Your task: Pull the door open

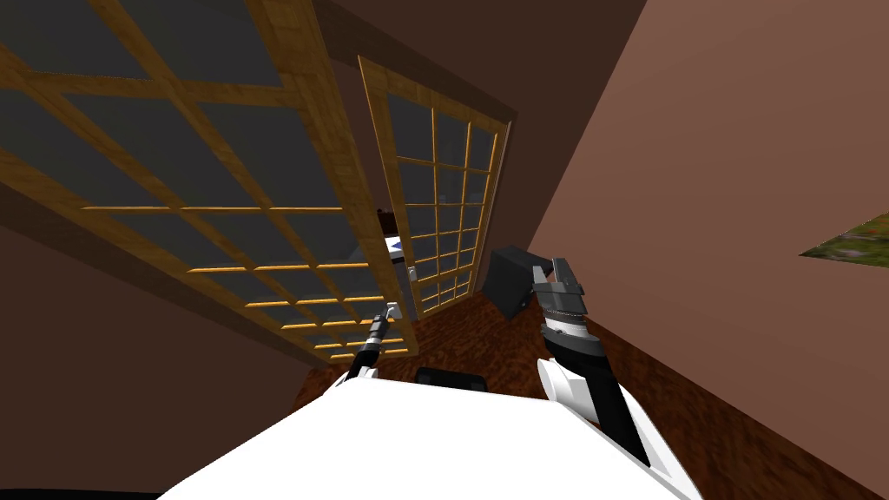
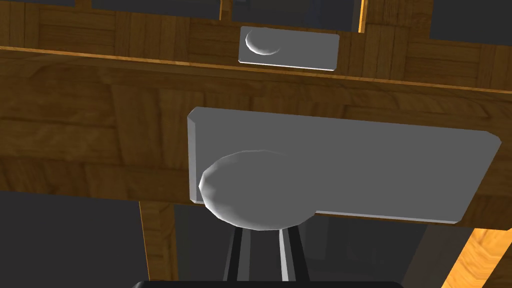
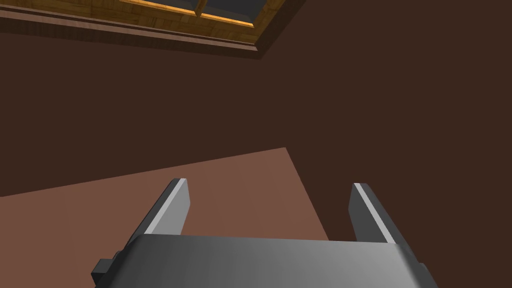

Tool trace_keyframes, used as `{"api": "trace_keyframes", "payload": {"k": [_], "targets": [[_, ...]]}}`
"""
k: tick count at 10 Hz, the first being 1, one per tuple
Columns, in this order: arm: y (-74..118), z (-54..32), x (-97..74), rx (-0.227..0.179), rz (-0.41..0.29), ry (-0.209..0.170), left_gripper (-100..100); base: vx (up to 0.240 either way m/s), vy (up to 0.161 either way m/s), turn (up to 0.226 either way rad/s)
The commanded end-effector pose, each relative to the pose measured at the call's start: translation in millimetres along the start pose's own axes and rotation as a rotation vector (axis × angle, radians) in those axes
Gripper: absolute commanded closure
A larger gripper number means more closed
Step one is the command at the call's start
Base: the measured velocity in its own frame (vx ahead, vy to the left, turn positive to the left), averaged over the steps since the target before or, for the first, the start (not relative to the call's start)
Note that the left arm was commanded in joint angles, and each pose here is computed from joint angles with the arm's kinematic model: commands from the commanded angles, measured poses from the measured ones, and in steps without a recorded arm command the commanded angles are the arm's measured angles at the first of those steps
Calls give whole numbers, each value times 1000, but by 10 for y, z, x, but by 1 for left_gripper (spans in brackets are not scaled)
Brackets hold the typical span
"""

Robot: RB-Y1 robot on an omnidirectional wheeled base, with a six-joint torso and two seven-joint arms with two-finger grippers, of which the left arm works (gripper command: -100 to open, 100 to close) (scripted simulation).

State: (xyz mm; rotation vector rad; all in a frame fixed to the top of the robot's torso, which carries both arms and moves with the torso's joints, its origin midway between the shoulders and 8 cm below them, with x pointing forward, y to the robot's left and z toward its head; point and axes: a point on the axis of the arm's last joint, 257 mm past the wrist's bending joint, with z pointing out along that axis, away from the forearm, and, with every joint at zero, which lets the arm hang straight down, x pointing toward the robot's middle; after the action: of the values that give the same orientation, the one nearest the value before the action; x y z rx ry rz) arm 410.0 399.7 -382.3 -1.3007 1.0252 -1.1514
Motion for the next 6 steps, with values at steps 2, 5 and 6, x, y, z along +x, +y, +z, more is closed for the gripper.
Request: {"api": "trace_keyframes", "payload": {"k": [2,5,6], "targets": [[-34,80,213,26,-96,33,100,-22,7,-27],[-33,82,215,25,-156,33,100,-17,3,-15],[-31,83,217,24,-189,33,100,-24,13,-33]]}}
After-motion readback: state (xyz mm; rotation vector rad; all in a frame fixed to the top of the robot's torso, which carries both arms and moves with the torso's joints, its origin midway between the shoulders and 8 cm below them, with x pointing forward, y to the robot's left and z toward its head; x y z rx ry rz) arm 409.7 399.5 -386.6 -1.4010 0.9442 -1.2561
